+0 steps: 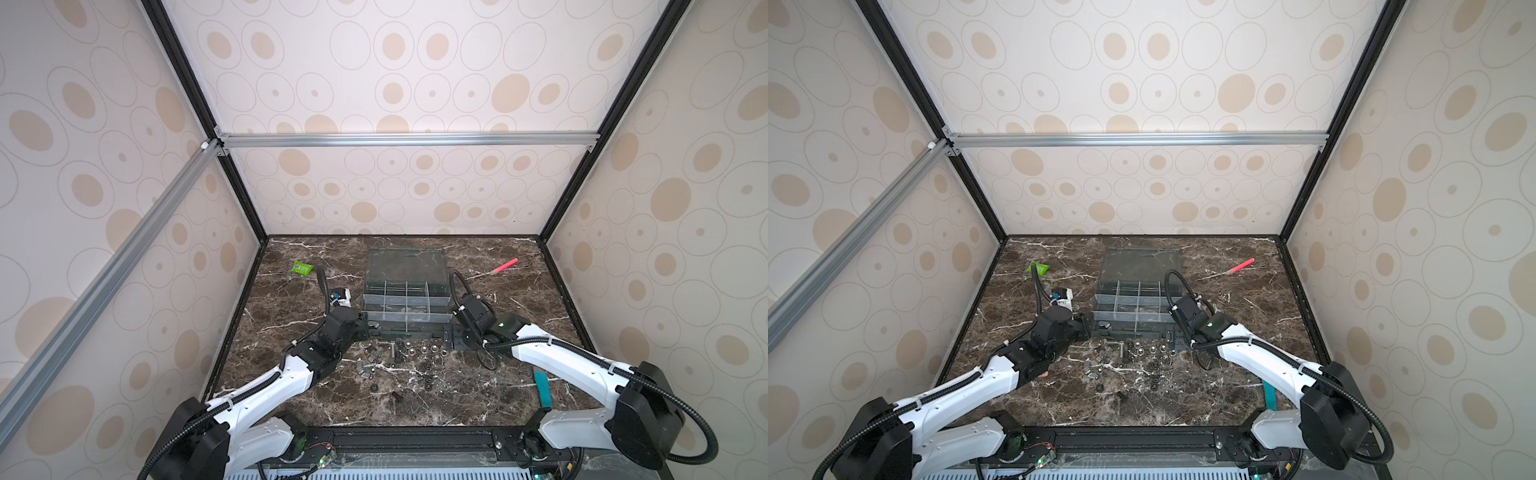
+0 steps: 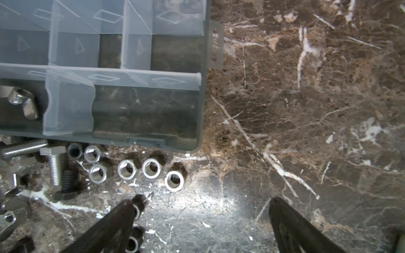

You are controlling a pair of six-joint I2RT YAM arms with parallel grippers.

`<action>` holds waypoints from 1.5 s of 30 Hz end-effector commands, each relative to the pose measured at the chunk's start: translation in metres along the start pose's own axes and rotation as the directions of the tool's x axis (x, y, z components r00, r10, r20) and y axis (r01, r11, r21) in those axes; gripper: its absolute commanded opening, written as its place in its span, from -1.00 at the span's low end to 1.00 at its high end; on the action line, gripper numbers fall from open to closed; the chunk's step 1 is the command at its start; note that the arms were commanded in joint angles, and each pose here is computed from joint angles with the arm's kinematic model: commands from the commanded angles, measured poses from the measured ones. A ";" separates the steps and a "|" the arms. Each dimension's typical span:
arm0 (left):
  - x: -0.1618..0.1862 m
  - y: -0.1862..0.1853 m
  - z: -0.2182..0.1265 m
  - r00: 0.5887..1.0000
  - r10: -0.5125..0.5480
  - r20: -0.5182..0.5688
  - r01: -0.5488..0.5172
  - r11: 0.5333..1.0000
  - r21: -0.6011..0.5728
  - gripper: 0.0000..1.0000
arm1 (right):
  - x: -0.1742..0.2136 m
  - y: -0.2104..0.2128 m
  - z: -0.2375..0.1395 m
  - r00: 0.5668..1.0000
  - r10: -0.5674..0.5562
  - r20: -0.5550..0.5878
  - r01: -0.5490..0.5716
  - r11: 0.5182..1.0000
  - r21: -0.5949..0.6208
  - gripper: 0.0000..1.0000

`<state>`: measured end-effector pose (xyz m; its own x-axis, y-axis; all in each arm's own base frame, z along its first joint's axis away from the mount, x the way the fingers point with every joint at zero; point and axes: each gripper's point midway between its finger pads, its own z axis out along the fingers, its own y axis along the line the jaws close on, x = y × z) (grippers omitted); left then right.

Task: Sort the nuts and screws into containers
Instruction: 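Withdraw the left gripper while the right gripper reaches across to the wing nuts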

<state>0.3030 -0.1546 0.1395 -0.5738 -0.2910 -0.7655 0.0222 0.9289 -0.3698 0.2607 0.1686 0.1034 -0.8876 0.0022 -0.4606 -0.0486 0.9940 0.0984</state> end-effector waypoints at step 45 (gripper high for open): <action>-0.072 0.123 -0.071 0.936 -0.085 0.342 0.169 0.959 -0.225 0.10 | 0.061 0.256 0.037 0.869 -0.480 -0.118 0.411 0.834 -0.367 0.65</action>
<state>0.2841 0.0002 0.1873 -0.2297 -0.4270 -0.8746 -0.3005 0.8858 -0.3536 0.2204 0.4198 0.0725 -0.8097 -0.4588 -0.3658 -0.5541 0.8030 0.2195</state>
